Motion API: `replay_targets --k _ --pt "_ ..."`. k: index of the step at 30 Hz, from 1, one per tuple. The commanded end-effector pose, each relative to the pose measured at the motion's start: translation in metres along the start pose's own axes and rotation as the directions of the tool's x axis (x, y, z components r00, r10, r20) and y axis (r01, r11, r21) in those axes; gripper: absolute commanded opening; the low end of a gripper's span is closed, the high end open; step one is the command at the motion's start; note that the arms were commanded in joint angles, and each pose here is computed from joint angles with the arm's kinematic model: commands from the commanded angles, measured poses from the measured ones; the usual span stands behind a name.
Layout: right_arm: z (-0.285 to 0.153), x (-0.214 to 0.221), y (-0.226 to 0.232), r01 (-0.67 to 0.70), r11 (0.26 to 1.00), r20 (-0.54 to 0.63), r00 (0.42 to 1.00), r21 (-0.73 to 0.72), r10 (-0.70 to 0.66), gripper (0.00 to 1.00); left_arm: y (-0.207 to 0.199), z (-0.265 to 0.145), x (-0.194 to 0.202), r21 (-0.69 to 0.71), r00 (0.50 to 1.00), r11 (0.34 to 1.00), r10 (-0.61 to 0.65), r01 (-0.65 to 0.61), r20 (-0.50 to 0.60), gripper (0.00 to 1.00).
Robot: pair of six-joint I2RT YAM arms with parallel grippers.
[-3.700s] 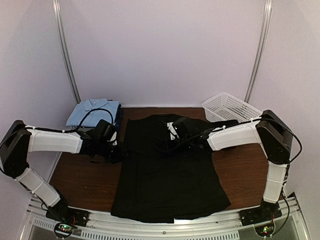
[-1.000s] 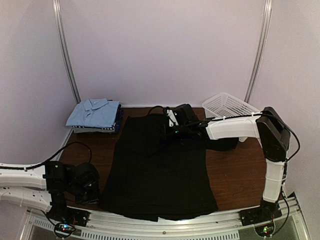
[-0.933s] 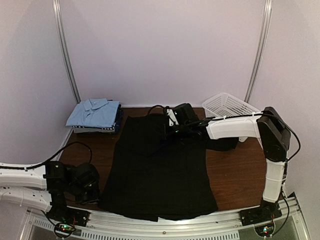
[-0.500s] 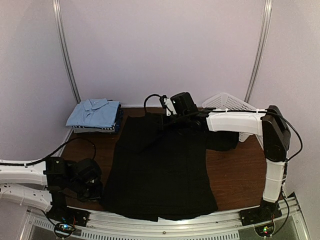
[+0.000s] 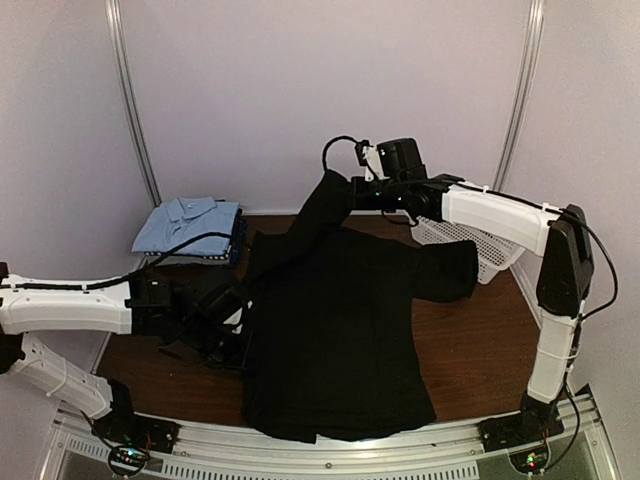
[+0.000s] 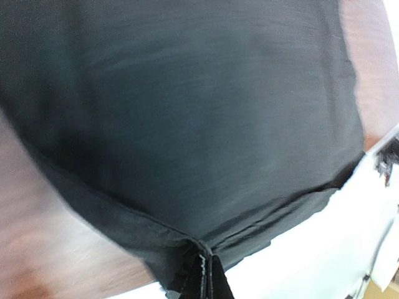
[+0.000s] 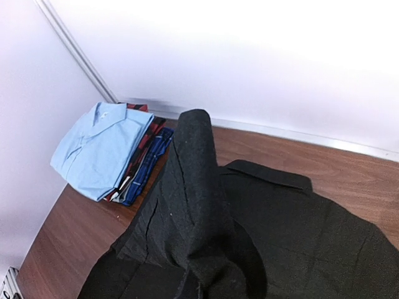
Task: Fold and stack the long sleeve shirts
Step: Fold the flattened shirt at the center of the board.
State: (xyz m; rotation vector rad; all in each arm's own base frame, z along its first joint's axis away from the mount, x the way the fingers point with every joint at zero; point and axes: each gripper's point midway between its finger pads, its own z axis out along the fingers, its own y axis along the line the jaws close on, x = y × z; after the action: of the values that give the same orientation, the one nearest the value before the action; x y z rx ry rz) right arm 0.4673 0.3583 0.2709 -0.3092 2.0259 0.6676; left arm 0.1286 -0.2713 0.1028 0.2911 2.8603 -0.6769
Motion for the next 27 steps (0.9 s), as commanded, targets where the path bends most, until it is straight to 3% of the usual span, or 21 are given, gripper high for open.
replay_targets --k 1,7,16,24,27 --pt "-0.036 -0.035 -0.023 0.008 0.998 0.073 0.997 0.058 -0.012 0.00 -0.052 0.006 -0.012 0.160 0.986 0.973 0.166 -0.164 0.001 0.00" --pt "-0.055 -0.032 -0.042 0.001 0.996 0.075 0.997 0.092 -0.008 0.00 -0.065 0.020 -0.003 0.212 0.967 0.951 0.245 -0.225 -0.071 0.00" --pt "-0.066 -0.018 -0.049 -0.001 0.994 0.059 0.998 0.111 -0.006 0.00 -0.035 0.016 0.024 0.172 0.967 0.968 0.207 -0.181 -0.149 0.00" --pt "-0.063 -0.009 -0.043 -0.011 0.998 0.032 0.999 0.064 0.009 0.00 0.025 0.004 0.034 -0.046 0.995 0.999 -0.022 0.018 -0.099 0.00" --pt "-0.052 0.016 -0.030 -0.030 0.999 -0.022 0.999 -0.011 0.030 0.00 0.038 0.007 0.043 -0.044 0.990 0.993 -0.116 0.112 -0.085 0.00"
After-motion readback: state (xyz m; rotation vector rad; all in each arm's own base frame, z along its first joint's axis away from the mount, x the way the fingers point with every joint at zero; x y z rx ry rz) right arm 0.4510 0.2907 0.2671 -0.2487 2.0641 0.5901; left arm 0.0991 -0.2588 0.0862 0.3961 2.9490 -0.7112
